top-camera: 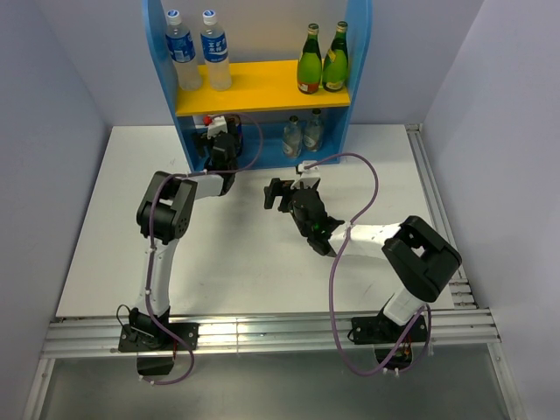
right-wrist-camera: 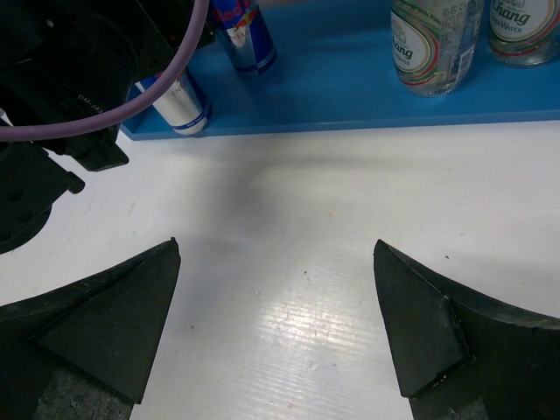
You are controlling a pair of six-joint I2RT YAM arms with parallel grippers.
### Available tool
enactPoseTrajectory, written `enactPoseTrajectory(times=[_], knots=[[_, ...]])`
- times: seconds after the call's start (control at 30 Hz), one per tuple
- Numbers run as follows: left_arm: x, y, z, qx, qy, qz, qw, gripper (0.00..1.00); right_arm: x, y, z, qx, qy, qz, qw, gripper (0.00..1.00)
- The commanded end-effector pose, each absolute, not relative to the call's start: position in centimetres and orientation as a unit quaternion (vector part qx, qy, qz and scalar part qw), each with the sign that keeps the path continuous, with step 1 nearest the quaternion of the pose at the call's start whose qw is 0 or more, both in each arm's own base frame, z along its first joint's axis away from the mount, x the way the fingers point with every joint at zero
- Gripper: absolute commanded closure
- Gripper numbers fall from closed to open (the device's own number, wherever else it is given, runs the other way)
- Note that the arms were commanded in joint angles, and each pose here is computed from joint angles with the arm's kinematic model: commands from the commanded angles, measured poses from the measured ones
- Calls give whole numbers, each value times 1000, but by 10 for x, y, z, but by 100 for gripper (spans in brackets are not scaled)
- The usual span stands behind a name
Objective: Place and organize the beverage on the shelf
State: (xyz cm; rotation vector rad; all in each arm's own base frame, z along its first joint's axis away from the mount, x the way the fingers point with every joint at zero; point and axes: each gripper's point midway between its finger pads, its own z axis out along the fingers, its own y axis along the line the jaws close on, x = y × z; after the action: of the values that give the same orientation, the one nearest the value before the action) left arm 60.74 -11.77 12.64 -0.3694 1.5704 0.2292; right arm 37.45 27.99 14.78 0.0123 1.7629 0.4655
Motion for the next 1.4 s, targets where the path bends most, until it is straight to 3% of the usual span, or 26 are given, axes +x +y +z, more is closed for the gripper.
enactPoseTrajectory(times=[0.0,0.13,0.2,0.3,0.33,0.43,0.47,1.0,1.37], knots=[[617,-114,151,-190,667,94,714,9,380,282,162,19,748,203,631,2],[623,-117,149,-192,666,89,715,50,381,283,160,18,749,204,630,2],[627,-116,146,-193,667,93,714,55,382,284,159,18,750,204,629,2],[631,-114,149,-196,664,96,715,47,383,285,158,18,751,203,629,2],[631,-114,148,-195,667,98,713,32,383,286,157,17,751,203,629,2],[631,-111,146,-196,669,106,709,4,383,286,156,15,752,202,627,2],[629,-111,151,-197,666,106,711,1,383,287,157,15,751,204,628,2],[574,-112,172,-197,680,95,700,1,373,279,168,22,747,207,631,1],[512,-144,179,-184,704,60,684,1,335,271,177,26,751,204,627,1]])
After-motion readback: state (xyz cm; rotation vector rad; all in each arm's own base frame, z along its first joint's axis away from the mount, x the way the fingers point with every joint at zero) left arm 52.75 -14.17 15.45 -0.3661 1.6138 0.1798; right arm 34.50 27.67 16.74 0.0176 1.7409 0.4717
